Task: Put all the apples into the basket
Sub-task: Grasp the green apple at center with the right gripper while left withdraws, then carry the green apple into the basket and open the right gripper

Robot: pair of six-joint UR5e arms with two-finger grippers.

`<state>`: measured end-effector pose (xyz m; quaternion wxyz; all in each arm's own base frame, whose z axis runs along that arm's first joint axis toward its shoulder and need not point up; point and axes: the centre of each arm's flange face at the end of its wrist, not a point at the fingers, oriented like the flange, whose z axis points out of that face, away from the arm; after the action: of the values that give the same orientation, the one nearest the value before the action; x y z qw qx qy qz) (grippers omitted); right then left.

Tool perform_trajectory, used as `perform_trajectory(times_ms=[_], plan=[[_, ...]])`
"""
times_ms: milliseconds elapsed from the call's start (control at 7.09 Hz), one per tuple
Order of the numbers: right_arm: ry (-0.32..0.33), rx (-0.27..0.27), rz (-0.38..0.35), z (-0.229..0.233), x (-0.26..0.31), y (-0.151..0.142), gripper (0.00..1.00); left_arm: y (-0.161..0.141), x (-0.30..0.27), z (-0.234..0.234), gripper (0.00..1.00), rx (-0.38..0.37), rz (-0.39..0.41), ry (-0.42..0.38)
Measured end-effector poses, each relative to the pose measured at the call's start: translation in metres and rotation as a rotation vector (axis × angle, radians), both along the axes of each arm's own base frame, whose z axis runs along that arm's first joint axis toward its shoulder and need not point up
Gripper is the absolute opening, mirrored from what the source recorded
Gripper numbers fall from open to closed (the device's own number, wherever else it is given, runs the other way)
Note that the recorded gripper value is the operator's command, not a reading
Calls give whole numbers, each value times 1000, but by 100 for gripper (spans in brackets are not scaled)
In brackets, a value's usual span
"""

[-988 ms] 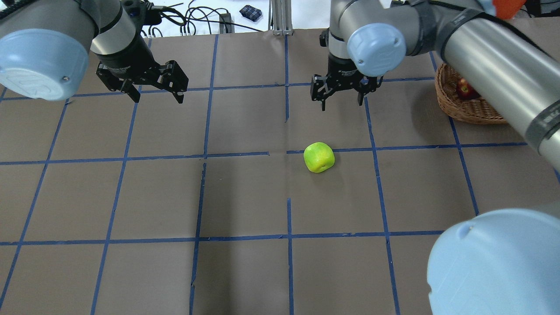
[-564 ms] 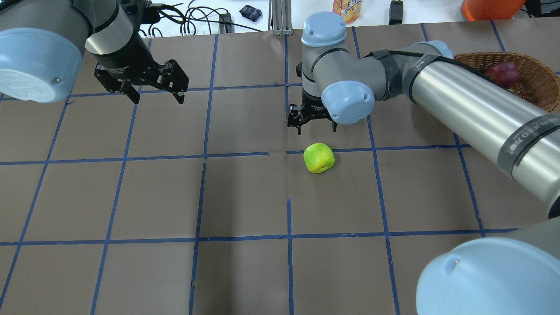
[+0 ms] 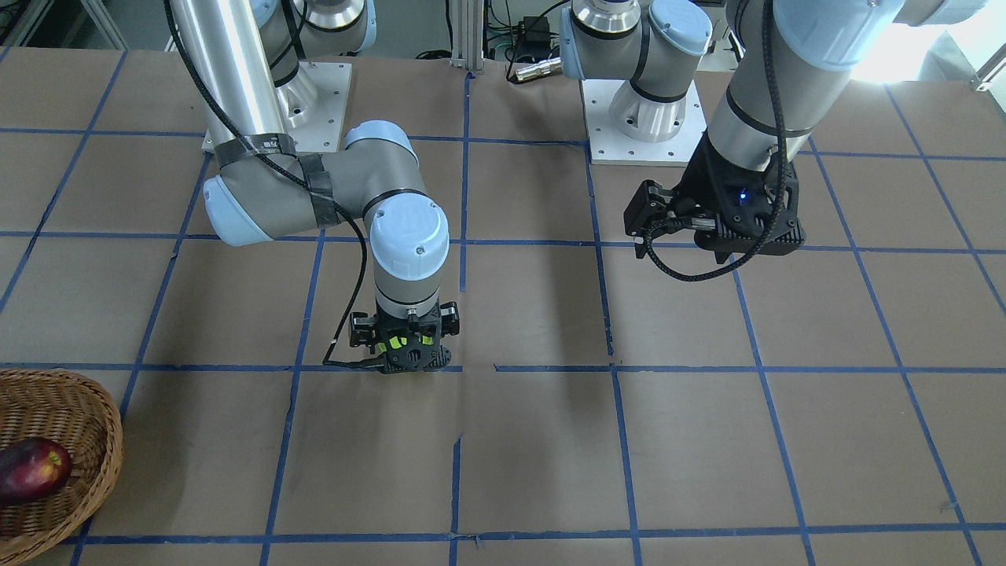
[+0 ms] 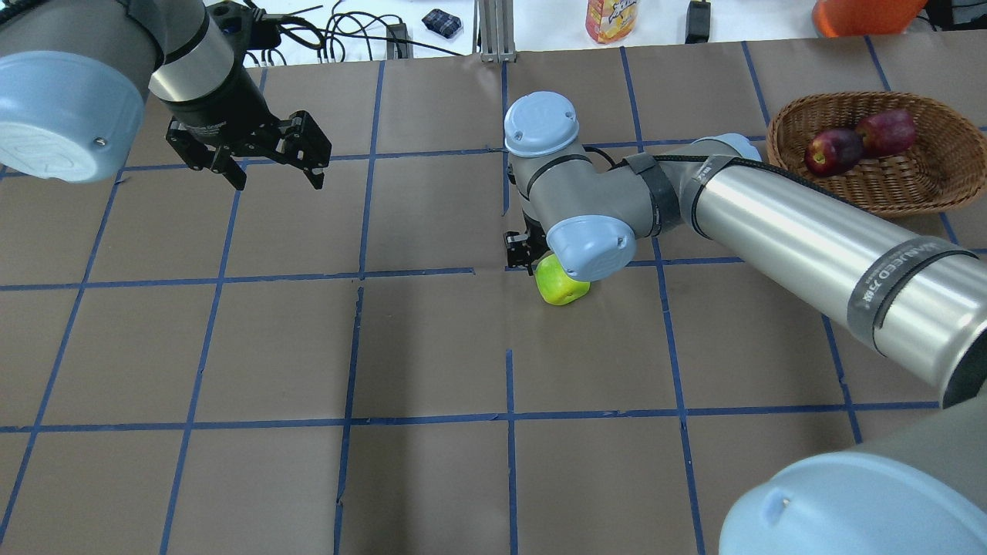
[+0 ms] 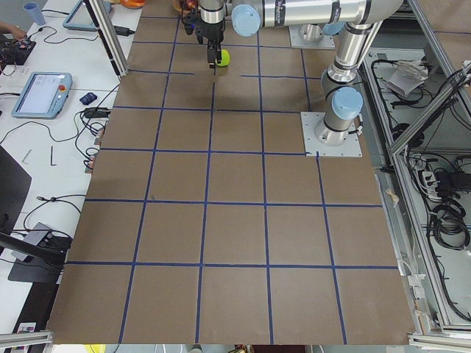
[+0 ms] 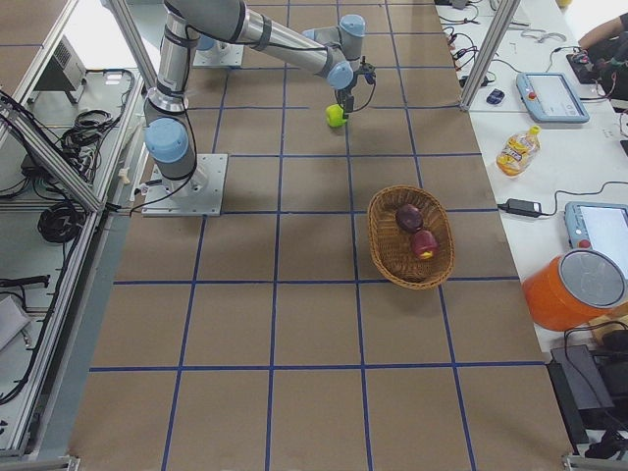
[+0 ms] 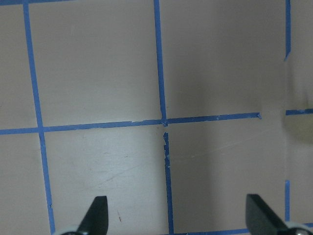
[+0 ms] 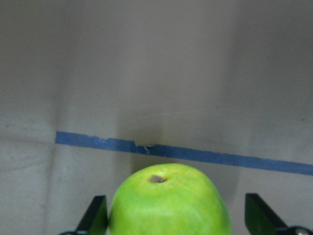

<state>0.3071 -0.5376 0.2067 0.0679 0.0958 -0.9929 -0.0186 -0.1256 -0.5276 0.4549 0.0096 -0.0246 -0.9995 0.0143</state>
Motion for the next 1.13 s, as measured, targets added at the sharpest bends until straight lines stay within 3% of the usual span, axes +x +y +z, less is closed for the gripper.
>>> perform_trajectory(times_ms=[141, 282, 423, 564, 706, 1129], plan=[[14, 14, 17, -7, -2, 4, 86, 1, -1, 7, 100, -13, 0, 0], [19, 32, 49, -15, -4, 8, 61, 2, 0, 15, 100, -28, 1, 0], [21, 41, 93, -17, -6, 9, 48, 3, 0, 22, 100, -41, 2, 0], [19, 42, 112, -15, -10, 6, 43, 4, -1, 25, 100, -44, -1, -1], [11, 29, 97, -6, -22, -6, 21, 4, -3, 24, 100, -41, -2, 0], [-6, -10, -5, 78, -132, -85, 17, 1, -6, 8, 100, -12, -8, -8]])
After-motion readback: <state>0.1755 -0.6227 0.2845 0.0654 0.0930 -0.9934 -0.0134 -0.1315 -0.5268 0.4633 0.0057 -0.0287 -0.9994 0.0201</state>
